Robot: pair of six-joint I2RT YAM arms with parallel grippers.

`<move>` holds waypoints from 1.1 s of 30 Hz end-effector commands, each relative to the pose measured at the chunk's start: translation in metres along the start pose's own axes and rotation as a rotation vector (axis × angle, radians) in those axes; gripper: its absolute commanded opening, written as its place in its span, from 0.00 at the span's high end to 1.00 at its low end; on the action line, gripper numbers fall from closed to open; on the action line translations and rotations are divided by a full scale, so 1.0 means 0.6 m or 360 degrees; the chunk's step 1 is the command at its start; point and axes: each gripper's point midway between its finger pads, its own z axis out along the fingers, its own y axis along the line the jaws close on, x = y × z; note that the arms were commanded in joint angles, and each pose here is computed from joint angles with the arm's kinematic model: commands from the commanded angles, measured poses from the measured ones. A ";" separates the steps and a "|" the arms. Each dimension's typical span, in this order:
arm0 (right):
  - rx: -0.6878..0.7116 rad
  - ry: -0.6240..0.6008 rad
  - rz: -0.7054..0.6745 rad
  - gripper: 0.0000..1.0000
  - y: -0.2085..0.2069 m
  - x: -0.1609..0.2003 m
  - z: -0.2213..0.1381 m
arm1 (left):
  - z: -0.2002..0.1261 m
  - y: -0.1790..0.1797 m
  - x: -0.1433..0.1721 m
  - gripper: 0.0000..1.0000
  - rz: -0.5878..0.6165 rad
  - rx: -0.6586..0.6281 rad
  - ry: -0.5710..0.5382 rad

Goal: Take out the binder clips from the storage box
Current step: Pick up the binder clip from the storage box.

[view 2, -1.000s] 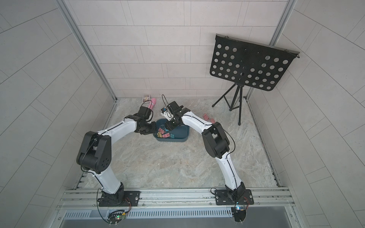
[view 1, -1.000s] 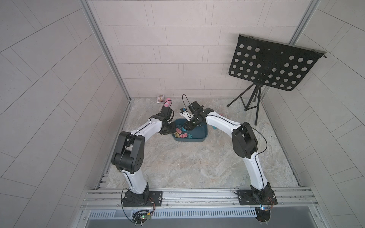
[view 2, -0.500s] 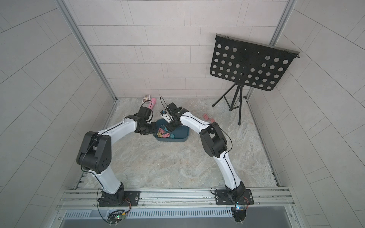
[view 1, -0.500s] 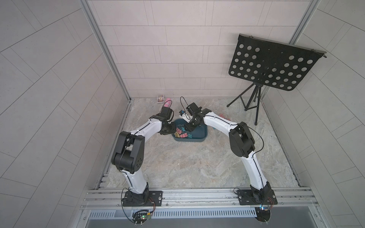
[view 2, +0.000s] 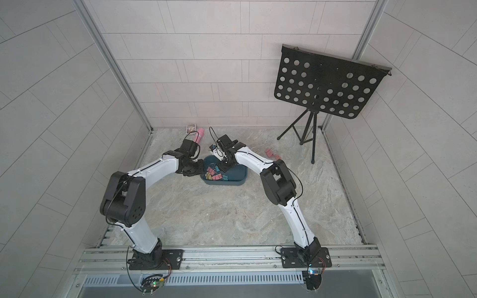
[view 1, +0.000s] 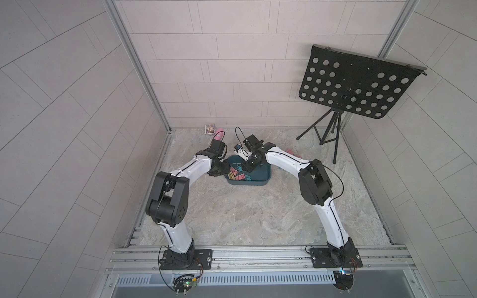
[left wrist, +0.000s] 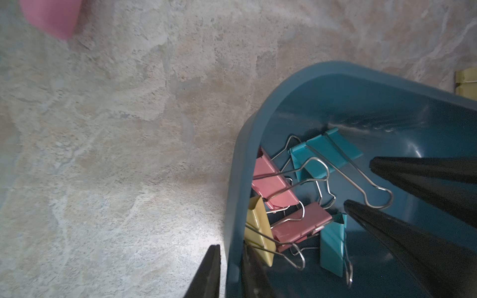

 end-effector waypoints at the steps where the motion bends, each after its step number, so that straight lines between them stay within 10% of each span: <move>1: 0.0018 -0.0023 -0.0033 0.60 -0.001 -0.010 0.002 | -0.005 0.007 0.002 0.76 -0.0003 -0.0013 -0.0008; 33: 0.0234 -0.0004 -0.0085 0.93 -0.034 0.020 -0.069 | -0.009 0.008 0.002 0.76 -0.0002 -0.0020 -0.0012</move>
